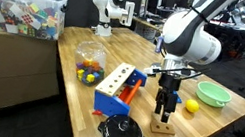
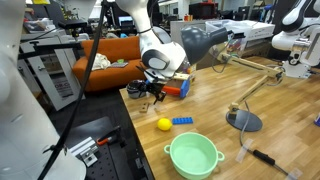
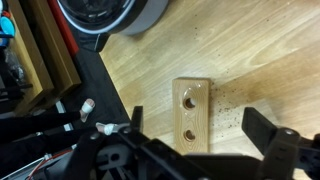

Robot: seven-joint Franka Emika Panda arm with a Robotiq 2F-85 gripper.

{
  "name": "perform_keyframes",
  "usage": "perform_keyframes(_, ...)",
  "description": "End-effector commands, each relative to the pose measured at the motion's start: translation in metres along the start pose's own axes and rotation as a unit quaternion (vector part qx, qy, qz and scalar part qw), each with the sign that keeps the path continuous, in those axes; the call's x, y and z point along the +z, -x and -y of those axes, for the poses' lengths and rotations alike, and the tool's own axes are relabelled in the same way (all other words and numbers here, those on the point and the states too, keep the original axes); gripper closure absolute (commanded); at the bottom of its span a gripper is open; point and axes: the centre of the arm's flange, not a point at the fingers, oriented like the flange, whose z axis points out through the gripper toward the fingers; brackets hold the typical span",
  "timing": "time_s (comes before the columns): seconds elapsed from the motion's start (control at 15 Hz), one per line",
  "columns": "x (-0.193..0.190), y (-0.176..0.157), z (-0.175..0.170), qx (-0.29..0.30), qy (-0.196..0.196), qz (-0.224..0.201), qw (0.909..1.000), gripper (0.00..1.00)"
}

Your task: Put the wooden object on the table

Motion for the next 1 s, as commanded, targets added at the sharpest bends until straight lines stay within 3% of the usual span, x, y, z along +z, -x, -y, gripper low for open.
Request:
perform_keyframes(0.0,-0.013,0.004,-0.015,-0.029,-0.013,0.018,0.9993,0.0)
perform_keyframes(0.6,-0.039,0.02,-0.092,-0.117,-0.041,0.021,0.9921,0.0)
perform_keyframes(0.93,-0.07,0.012,-0.151,-0.192,-0.076,0.022,0.9782,0.0)
